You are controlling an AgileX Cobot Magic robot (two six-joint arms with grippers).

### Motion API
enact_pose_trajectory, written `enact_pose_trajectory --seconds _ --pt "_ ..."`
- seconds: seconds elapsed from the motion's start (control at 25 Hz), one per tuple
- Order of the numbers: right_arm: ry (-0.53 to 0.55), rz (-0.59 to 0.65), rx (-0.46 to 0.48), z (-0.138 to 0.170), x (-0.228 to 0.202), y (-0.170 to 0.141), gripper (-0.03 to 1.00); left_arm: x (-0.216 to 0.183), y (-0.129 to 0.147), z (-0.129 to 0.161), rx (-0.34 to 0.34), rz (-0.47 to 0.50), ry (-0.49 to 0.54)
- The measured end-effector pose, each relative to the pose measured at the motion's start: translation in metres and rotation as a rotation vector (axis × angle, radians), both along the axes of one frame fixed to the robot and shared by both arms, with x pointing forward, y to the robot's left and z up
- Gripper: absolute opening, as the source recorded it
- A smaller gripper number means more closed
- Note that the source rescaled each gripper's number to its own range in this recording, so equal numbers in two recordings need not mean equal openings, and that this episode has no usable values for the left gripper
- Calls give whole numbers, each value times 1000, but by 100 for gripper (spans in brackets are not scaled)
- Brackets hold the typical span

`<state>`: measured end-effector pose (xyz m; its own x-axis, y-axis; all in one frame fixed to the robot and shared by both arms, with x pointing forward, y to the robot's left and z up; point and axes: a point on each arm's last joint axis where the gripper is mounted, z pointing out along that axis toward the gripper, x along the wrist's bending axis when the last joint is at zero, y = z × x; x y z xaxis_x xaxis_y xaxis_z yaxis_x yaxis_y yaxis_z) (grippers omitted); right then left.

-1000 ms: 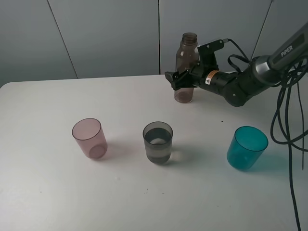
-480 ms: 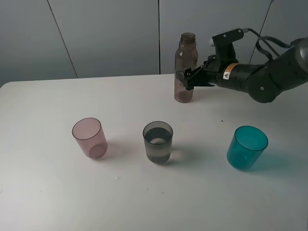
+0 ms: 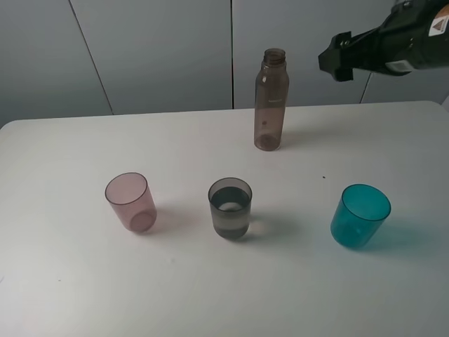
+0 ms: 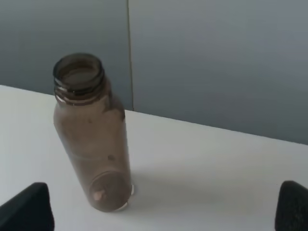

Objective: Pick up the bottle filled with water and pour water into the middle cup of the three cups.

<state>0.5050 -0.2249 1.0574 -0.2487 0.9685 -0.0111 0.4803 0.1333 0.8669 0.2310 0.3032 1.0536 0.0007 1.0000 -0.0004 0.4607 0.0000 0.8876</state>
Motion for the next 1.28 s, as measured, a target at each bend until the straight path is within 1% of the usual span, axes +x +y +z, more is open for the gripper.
enact_pose_trajectory --seconds 0.08,0.2,0.32,0.48,0.64,0.72,0.84,1.0,1.28 --pt "-11 -29 16 21 -21 -8 100 0 0 0 0 0 0" --pt "20 -72 11 43 -57 -22 100 0 0 0 0 0 0" --pt "87 -113 1 54 -92 -34 100 0 0 0 0 0 0" --pt "124 -132 -32 61 -136 -49 100 0 0 0 0 0 0" --pt "177 -101 -55 56 -178 -59 100 0 0 0 0 0 0" --pt "215 -68 -65 47 -195 -62 100 0 0 0 0 0 0" --pt "229 -18 -62 32 -218 -64 100 0 0 0 0 0 0" --pt "179 15 -18 18 -241 -66 100 0 0 0 0 0 0" --pt "50 19 14 4 -267 -74 100 0 0 0 0 0 0"
